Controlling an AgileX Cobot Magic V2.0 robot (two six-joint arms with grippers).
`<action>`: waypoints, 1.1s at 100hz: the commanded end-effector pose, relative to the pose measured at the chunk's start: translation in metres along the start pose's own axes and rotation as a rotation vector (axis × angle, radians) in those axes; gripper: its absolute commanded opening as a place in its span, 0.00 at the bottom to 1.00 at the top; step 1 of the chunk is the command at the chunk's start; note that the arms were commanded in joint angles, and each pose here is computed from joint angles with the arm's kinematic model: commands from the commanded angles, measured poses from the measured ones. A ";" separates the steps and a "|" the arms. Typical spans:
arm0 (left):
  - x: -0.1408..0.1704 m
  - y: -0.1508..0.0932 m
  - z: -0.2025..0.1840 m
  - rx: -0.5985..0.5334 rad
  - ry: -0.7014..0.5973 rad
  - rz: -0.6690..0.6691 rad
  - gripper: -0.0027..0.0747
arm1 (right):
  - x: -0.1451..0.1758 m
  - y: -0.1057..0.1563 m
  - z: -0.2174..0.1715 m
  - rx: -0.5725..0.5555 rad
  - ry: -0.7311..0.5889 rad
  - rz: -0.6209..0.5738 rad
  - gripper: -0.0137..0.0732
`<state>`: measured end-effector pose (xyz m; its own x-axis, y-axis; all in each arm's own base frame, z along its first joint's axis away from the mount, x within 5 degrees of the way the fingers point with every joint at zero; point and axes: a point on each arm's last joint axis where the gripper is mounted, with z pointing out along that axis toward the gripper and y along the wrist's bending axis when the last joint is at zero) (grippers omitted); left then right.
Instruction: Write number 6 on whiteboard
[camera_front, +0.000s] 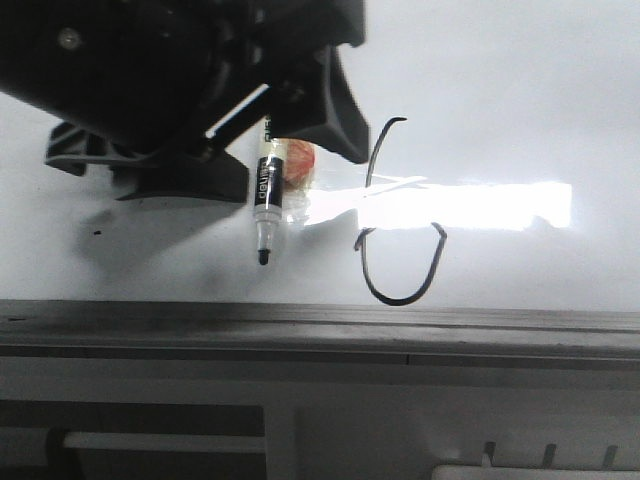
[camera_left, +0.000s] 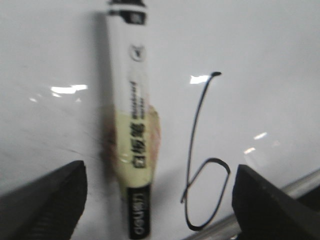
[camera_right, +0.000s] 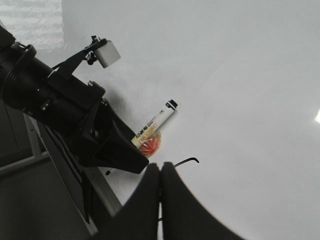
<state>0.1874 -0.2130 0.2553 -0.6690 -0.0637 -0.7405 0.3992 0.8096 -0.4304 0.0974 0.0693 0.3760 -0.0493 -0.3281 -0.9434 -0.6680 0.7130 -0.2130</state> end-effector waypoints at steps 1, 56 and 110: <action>-0.020 0.019 -0.016 -0.166 -0.125 0.031 0.82 | -0.014 -0.003 -0.011 0.045 -0.099 0.024 0.08; 0.010 0.038 -0.175 0.162 -0.490 0.242 0.01 | 0.061 0.040 -0.090 0.166 -0.397 0.002 0.08; 0.040 0.057 -0.181 0.191 -0.504 0.239 0.01 | 0.082 0.043 -0.081 0.161 -0.369 0.010 0.08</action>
<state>0.0714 -0.0608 0.2854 -0.2043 -0.1958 -0.9591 0.6099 0.7409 -0.2812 0.0072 0.0277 0.2961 0.1626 -0.1575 -0.9740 -0.5885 0.7769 -0.2239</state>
